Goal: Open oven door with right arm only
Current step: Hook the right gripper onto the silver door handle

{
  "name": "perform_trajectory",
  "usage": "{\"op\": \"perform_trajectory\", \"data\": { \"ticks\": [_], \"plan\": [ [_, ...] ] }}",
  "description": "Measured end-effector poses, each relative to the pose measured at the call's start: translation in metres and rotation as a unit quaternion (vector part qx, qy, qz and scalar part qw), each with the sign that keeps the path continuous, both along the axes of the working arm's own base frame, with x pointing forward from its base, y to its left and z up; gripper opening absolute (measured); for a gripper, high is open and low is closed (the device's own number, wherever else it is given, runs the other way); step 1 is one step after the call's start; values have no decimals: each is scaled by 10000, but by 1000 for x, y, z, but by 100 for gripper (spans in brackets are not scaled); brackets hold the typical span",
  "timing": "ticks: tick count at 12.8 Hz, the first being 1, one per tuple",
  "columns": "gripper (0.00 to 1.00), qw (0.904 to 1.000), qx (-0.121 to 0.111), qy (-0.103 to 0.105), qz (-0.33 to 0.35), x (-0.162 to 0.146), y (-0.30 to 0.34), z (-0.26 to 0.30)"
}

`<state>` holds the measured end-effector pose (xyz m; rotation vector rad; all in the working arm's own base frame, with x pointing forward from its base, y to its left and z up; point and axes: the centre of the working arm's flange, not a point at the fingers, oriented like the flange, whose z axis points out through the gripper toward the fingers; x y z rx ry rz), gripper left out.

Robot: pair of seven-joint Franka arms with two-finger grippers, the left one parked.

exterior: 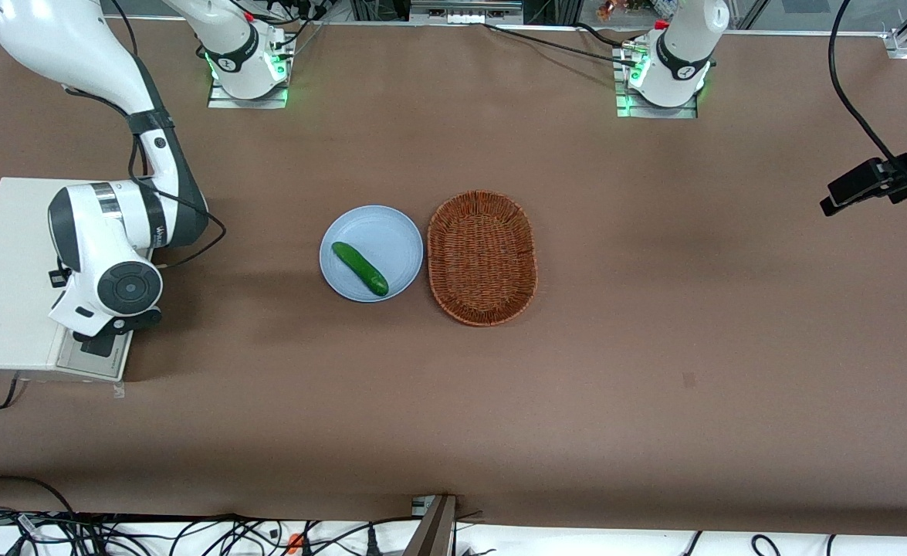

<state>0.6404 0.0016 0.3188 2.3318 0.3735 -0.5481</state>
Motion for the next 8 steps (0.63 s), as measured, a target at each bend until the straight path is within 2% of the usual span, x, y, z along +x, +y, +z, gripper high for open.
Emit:
{"op": "perform_trajectory", "data": {
  "ticks": [8],
  "plan": [
    [1,10000,63,0,26,0,9,-4]
  ]
}}
